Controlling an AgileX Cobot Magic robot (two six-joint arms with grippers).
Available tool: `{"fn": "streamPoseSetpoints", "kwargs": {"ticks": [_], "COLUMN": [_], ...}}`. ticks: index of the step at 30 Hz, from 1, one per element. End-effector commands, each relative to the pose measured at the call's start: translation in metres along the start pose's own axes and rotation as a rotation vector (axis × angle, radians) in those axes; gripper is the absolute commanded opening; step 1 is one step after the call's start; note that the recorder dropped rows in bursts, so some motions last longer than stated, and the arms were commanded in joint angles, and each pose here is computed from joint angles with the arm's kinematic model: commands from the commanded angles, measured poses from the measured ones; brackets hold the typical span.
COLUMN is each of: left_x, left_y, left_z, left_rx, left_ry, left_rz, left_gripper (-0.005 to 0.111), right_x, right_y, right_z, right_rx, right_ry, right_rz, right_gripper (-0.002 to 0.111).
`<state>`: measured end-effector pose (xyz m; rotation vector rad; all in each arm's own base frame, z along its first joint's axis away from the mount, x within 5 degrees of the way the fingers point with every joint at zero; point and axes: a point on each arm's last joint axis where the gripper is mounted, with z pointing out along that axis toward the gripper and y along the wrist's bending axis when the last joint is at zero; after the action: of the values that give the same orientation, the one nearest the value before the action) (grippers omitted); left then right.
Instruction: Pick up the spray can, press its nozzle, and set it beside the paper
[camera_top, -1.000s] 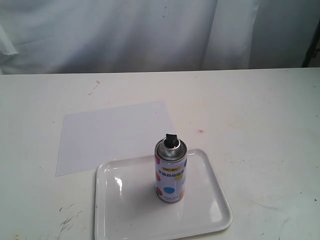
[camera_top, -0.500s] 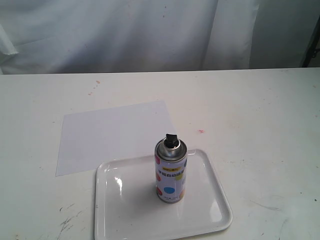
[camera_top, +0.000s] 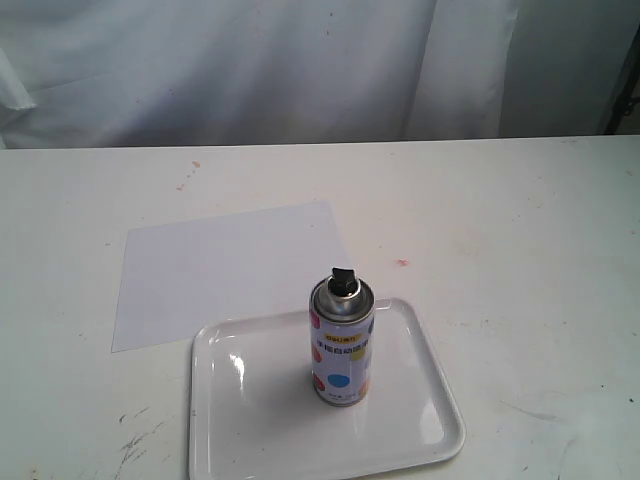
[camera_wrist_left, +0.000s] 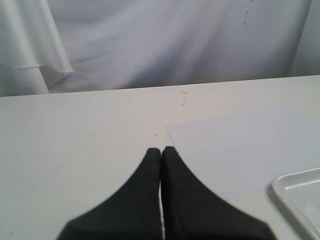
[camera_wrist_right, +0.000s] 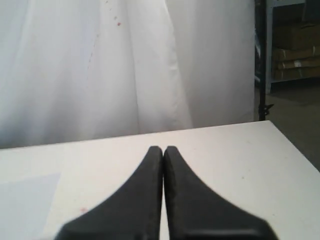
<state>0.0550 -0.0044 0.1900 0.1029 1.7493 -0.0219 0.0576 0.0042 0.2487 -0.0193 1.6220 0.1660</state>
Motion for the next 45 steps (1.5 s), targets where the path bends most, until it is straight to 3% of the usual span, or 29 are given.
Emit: {"fn": "streamPoseSetpoints", "kwargs": {"ticks": [1, 12, 19, 27, 45], "left_x": [0.001, 0.001, 0.001, 0.001, 0.001], "left_y": [0.000, 0.000, 0.000, 0.000, 0.000], "left_z": [0.000, 0.000, 0.000, 0.000, 0.000], "left_rx": [0.006, 0.006, 0.006, 0.006, 0.006], "left_ry": [-0.003, -0.003, -0.003, -0.003, -0.003], "left_rz": [0.001, 0.003, 0.003, 0.003, 0.003], "left_gripper": [0.000, 0.000, 0.000, 0.000, 0.000], "right_x": [0.013, 0.050, 0.055, 0.065, 0.067], "right_y": [0.007, 0.004, -0.003, -0.005, -0.005], "right_z": [0.001, 0.007, 0.002, -0.001, -0.001], "right_rx": [-0.082, -0.078, 0.021, 0.032, 0.035], "right_ry": [0.051, 0.137, 0.096, 0.186, 0.210], "right_rz": [-0.117, -0.096, -0.075, -0.112, -0.122], "right_gripper": [0.000, 0.000, 0.000, 0.000, 0.000]}}
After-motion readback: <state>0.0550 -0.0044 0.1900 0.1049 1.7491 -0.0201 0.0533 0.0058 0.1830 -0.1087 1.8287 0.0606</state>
